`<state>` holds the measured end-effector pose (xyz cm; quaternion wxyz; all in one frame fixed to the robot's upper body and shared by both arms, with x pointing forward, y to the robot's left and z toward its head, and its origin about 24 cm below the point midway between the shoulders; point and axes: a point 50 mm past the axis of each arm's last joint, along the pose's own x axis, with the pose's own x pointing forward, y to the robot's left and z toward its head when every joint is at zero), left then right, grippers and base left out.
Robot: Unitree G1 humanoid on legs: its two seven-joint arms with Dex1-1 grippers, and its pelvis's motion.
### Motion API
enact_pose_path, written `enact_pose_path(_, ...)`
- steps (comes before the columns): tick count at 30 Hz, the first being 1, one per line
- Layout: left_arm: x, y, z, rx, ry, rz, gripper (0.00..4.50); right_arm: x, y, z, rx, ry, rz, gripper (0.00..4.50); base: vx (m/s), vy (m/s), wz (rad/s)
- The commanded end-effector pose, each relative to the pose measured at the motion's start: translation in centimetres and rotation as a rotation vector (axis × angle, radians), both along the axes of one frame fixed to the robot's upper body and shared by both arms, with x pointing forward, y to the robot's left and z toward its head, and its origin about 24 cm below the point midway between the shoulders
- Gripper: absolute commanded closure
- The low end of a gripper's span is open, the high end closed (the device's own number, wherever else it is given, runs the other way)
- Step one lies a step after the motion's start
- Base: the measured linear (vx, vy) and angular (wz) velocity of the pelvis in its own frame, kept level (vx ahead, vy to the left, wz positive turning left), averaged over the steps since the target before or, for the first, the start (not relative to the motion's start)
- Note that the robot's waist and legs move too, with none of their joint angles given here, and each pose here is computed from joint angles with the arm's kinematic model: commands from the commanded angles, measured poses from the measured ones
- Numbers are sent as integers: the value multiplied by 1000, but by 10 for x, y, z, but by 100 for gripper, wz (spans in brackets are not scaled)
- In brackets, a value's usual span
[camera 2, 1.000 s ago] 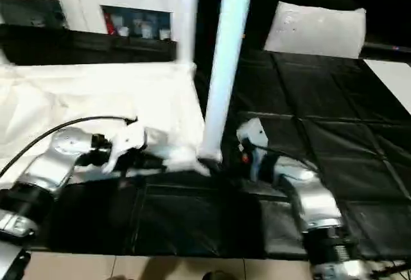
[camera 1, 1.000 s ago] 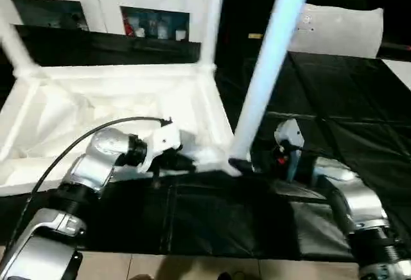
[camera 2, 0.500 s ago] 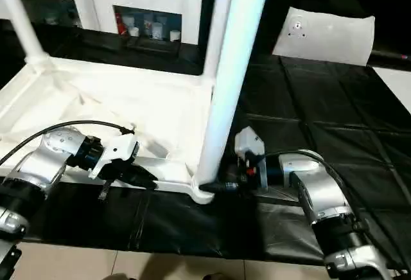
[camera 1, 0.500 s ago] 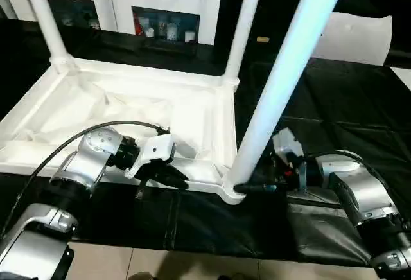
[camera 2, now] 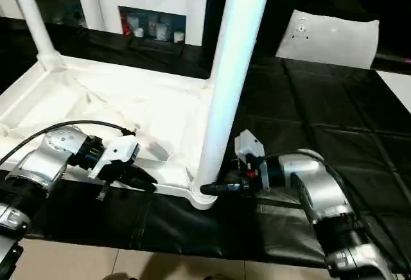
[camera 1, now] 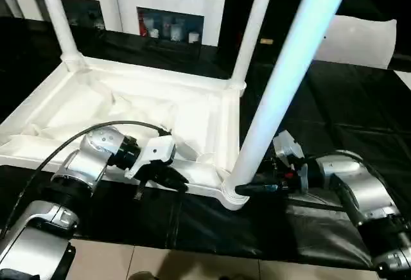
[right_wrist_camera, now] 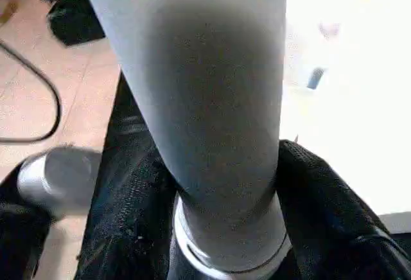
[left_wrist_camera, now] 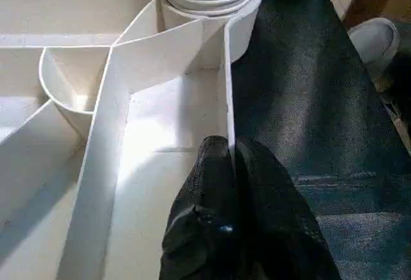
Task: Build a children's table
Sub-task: Rotate leg to tighten
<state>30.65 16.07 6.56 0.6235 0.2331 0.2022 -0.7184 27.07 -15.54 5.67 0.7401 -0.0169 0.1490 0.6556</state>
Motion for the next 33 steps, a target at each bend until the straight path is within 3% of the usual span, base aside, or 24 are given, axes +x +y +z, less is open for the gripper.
enact_pose_path(1, 5, -14, -5, 12, -26, 76, 450, -2, 18, -8, 35, 29, -59, 253, 0, 0, 0)
enact_pose_path(5, 17, -30, -5, -50, -45, 275, 450, 9, 39, -22, 22, 37, -327, 254, -29, -6, -1)
enact_pose_path(15, 48, -78, 10, -231, -105, 754, 450, 34, 92, -32, 3, 145, -790, 256, -56, 33, -6)
enact_pose_path(20, 50, -89, 13, -233, -127, 800, 450, 38, 104, -29, 11, 126, -864, 256, -27, 61, -4)
enact_pose_path(21, 50, -89, 13, -228, -132, 796, 450, 39, 102, -27, 37, 124, -866, 201, 0, 0, 0)
enact_pose_path(22, 49, -88, 12, -223, -134, 792, 450, 40, 100, -25, 57, 114, -869, 187, 0, 0, 0)
enact_pose_path(25, 47, -84, 10, -209, -131, 777, 450, 41, 92, -22, 93, 111, -887, 165, 0, 0, 0)
enact_pose_path(29, 40, -67, 4, -178, -137, 677, 450, 38, 65, -18, 78, 17, -812, 134, 0, 0, 0)
enact_pose_path(33, 36, -57, 3, -162, -138, 603, 450, 34, 49, -17, 49, -35, -736, 104, 0, 0, 0)
